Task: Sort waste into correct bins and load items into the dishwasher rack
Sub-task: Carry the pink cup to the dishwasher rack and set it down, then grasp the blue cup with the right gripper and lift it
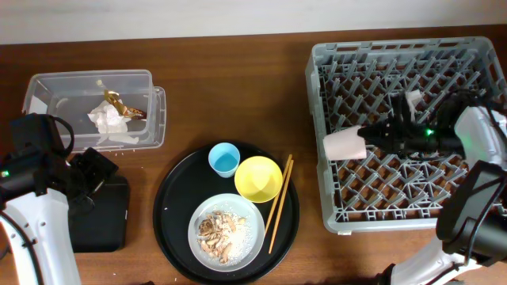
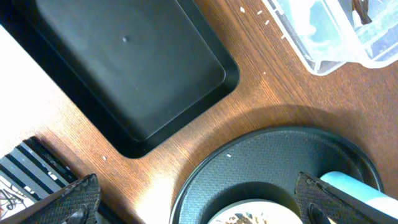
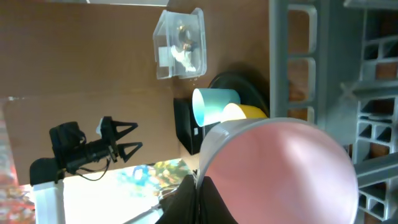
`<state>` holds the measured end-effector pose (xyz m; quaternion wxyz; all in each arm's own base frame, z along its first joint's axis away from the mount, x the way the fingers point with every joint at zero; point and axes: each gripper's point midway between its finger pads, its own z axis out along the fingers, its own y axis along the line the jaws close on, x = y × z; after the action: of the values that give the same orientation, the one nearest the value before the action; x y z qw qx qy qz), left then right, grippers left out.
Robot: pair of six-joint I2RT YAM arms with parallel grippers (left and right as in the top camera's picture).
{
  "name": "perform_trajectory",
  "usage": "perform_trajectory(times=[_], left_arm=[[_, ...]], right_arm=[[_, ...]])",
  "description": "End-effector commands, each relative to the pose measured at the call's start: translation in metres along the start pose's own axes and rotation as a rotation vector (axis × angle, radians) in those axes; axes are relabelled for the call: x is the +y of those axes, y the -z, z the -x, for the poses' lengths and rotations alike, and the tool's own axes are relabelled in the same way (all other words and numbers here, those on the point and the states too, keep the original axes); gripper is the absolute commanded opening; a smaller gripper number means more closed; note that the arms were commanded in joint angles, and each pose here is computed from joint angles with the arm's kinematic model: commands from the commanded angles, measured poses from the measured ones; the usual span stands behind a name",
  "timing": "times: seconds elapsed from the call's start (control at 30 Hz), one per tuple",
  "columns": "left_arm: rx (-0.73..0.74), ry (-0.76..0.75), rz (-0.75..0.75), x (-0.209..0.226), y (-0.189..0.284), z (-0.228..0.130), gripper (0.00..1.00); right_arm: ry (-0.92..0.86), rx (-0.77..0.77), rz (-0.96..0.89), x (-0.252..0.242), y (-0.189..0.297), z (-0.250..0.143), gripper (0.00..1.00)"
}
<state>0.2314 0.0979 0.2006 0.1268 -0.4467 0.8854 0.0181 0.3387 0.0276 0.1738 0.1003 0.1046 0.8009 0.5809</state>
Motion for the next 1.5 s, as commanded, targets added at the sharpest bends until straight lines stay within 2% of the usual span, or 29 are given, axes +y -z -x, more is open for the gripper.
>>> perform_trajectory(times=[0.0, 0.47, 0.6, 0.67, 0.73, 0.77, 0.8, 0.87, 0.9, 1.1, 1.2, 1.3, 1.33, 1.4, 1.47], left_arm=[[-0.015, 0.016, -0.004, 0.000, 0.004, 0.004, 0.99], [-0.015, 0.016, -0.004, 0.000, 0.004, 0.004, 0.99], [-0.015, 0.016, -0.004, 0.000, 0.004, 0.004, 0.99], [-0.015, 0.016, -0.004, 0.000, 0.004, 0.004, 0.99], [-0.015, 0.016, -0.004, 0.000, 0.004, 0.004, 0.99], [-0.015, 0.016, -0.004, 0.000, 0.004, 0.004, 0.99], [-0.015, 0.016, -0.004, 0.000, 0.004, 0.004, 0.99], [-0.015, 0.016, -0.004, 0.000, 0.004, 0.004, 0.99], [-0.015, 0.016, -0.004, 0.000, 0.004, 0.004, 0.99], [-0.015, 0.016, -0.004, 0.000, 0.004, 0.004, 0.99], [-0.015, 0.016, -0.004, 0.000, 0.004, 0.004, 0.99], [-0.015, 0.016, -0.004, 0.000, 0.004, 0.004, 0.99], [-0.015, 0.016, -0.004, 0.000, 0.004, 0.004, 0.99], [-0.015, 0.016, -0.004, 0.000, 0.004, 0.004, 0.99], [-0.015, 0.016, -0.004, 0.000, 0.004, 0.004, 0.99]], right_arm=[[-0.029, -0.042, 0.046, -0.011, 0.007, 0.007, 0.04], [-0.177, -0.014, -0.112, -0.056, 0.029, -0.009, 0.05], [-0.216, -0.013, -0.209, -0.067, 0.042, -0.008, 0.21], [-0.240, -0.013, -0.282, -0.070, 0.050, -0.006, 0.24], [-0.249, -0.032, -0.358, -0.066, 0.060, -0.002, 0.34], [-0.244, -0.052, -0.398, -0.061, 0.066, 0.001, 0.43], [-0.235, -0.075, -0.441, -0.054, 0.073, 0.004, 0.59], [-0.231, -0.115, -0.506, -0.045, 0.084, 0.007, 0.76], [-0.220, -0.152, -0.552, -0.034, 0.093, 0.007, 0.80], [-0.018, -0.275, -0.592, 0.043, 0.106, -0.017, 0.79], [0.155, -0.241, -0.590, 0.084, 0.080, -0.040, 0.79], [0.375, -0.081, -0.534, 0.122, 0.016, -0.067, 0.78], [0.438, -0.039, -0.591, 0.129, -0.026, -0.069, 0.78], [0.476, -0.061, -0.696, 0.129, -0.071, -0.065, 0.77], [0.594, -0.052, -0.694, 0.140, -0.132, -0.073, 0.76]])
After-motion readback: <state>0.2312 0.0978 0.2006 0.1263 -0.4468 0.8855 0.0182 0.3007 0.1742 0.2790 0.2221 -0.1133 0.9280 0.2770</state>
